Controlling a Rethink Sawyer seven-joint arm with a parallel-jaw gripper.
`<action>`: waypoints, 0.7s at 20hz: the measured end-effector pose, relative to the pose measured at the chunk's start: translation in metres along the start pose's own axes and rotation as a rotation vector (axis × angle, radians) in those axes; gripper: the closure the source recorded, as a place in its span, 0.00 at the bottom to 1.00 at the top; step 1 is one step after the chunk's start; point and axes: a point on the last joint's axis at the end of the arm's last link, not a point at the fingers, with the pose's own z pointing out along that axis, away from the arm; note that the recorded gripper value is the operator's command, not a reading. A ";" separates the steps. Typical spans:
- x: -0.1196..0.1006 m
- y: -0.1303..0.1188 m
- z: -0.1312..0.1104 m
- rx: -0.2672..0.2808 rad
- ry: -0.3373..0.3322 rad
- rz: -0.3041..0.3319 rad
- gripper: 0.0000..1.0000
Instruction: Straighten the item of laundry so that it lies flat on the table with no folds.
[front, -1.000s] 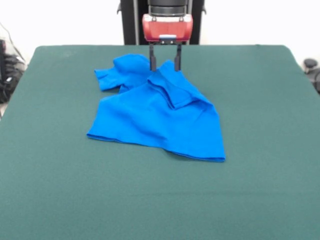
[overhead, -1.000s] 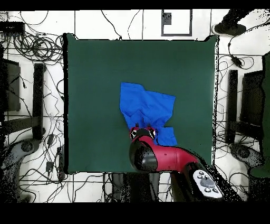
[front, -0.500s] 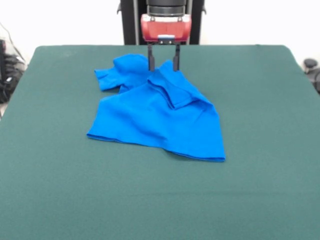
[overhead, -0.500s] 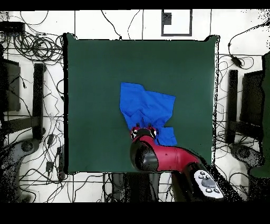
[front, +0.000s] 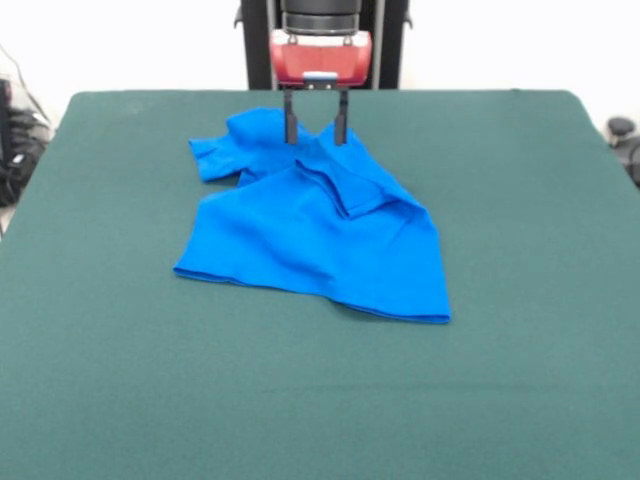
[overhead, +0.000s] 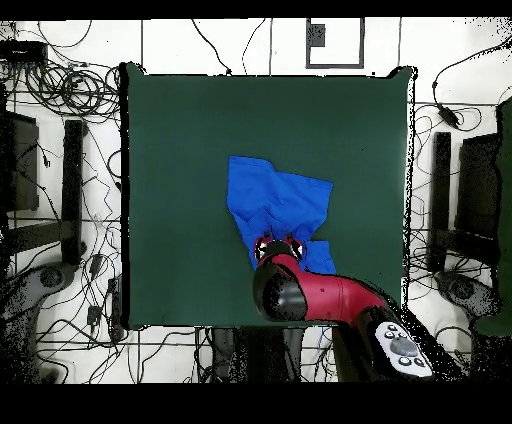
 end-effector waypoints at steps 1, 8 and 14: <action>0.000 -0.002 0.000 0.001 0.001 0.002 0.00; -0.009 -0.011 0.002 0.011 0.001 0.012 0.00; -0.014 -0.014 0.007 0.015 0.008 0.013 0.00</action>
